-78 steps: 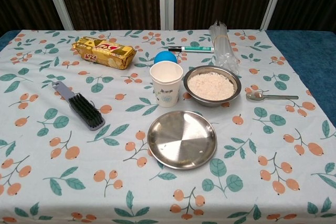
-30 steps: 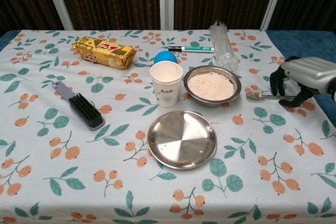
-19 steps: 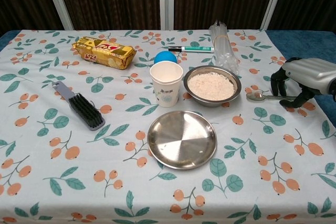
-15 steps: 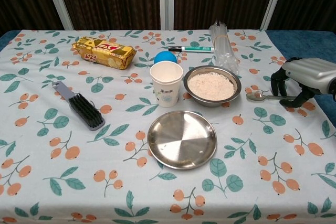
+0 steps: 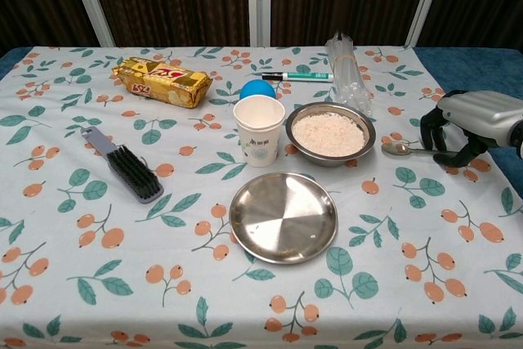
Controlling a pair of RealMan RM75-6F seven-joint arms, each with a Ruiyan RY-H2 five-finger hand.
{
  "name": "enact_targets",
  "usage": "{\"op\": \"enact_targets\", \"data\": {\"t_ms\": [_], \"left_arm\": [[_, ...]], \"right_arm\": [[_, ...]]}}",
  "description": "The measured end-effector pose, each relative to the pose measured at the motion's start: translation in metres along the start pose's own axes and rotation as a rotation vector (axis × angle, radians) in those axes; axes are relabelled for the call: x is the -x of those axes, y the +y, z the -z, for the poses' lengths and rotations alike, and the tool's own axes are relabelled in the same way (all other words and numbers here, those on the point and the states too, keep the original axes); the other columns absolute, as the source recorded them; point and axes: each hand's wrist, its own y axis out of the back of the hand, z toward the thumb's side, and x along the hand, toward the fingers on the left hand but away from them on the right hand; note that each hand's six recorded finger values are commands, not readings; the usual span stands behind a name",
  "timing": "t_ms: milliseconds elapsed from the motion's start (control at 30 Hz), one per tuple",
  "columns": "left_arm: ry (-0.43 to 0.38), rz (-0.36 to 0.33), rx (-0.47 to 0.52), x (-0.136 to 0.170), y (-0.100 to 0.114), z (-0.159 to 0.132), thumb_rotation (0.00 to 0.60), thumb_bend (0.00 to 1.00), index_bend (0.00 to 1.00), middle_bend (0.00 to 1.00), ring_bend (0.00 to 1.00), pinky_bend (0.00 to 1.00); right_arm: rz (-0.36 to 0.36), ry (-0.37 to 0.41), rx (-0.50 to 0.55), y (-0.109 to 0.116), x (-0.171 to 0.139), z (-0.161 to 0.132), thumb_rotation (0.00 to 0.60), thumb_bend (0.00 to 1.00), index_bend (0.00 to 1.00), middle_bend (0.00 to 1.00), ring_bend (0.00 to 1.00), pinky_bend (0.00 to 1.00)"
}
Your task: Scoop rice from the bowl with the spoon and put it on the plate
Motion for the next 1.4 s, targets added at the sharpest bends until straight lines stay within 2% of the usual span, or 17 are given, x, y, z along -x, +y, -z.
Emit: {"op": "enact_targets", "data": {"t_ms": [133,367,500,667,1000,1400], "left_arm": [[-0.003,-0.005,-0.001,-0.001,0.001,0.0,0.6,0.0,0.16,0.11,0.04,0.0],[-0.01,-0.016,-0.003,-0.004,0.005,-0.001,0.6,0.0,0.16,0.11,0.04,0.0],[-0.013,-0.02,-0.004,-0.005,0.006,-0.001,0.6,0.0,0.16,0.1,0.04,0.0],[-0.018,-0.023,-0.003,-0.005,0.005,-0.002,0.6,0.0,0.16,0.11,0.04,0.0],[-0.018,-0.033,0.006,-0.003,0.005,0.0,0.6,0.0,0.16,0.11,0.04,0.0],[-0.021,-0.037,0.01,-0.002,0.004,0.002,0.6,0.0,0.16,0.11,0.04,0.0]], "right_arm": [[0.025,0.014,-0.012,0.012,-0.004,0.002,0.6,0.33,0.57,0.57,0.23,0.0],[0.054,0.071,-0.063,0.052,-0.015,0.003,0.6,0.33,0.58,0.58,0.23,0.0],[0.042,0.138,-0.149,0.078,-0.012,-0.011,0.6,0.33,0.59,0.58,0.23,0.0],[0.007,0.233,-0.279,0.093,0.003,-0.046,0.6,0.33,0.59,0.58,0.23,0.0],[-0.017,0.324,-0.474,0.099,0.034,-0.103,0.6,0.33,0.59,0.58,0.23,0.0],[-0.029,0.329,-0.68,0.096,0.052,-0.12,0.6,0.33,0.59,0.58,0.23,0.0]]}}
